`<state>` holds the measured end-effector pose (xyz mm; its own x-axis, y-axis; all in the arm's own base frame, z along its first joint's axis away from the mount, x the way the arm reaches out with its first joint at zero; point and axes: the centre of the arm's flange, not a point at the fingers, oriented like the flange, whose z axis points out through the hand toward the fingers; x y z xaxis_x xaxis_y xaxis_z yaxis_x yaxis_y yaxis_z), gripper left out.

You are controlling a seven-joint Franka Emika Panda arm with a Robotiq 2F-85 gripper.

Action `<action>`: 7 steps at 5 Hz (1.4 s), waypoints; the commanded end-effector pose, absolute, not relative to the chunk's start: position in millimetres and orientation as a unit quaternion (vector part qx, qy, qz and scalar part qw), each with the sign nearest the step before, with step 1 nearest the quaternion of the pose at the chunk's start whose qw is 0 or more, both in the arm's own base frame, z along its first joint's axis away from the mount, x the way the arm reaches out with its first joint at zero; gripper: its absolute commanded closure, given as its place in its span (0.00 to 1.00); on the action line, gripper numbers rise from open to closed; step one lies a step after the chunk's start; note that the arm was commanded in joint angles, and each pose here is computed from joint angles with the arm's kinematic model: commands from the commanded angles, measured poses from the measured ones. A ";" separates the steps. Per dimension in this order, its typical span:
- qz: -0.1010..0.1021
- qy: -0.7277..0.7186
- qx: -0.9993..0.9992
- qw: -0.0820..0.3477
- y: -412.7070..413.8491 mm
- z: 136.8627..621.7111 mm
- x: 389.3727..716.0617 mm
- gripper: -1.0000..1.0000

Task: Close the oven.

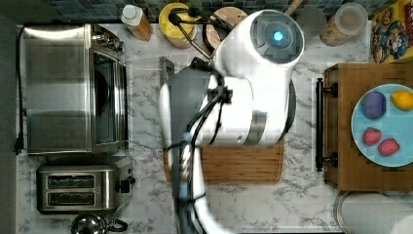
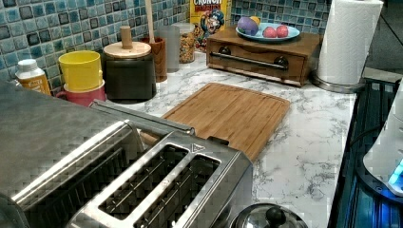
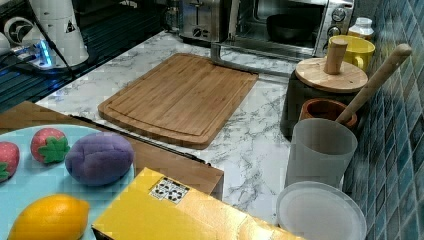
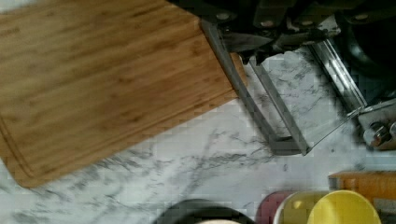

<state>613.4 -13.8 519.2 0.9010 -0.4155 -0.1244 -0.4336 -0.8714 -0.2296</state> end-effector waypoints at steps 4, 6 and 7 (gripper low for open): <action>-0.074 -0.049 -0.951 0.297 -25.9 379.1 624.3 1.00; -0.066 -0.062 -0.954 0.286 -6.0 318.4 638.0 1.00; -0.066 -0.078 -0.953 0.287 4.0 312.9 638.6 1.00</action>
<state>620.5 -33.1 279.0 0.9987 0.0045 0.0506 0.0313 -0.8387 -0.5437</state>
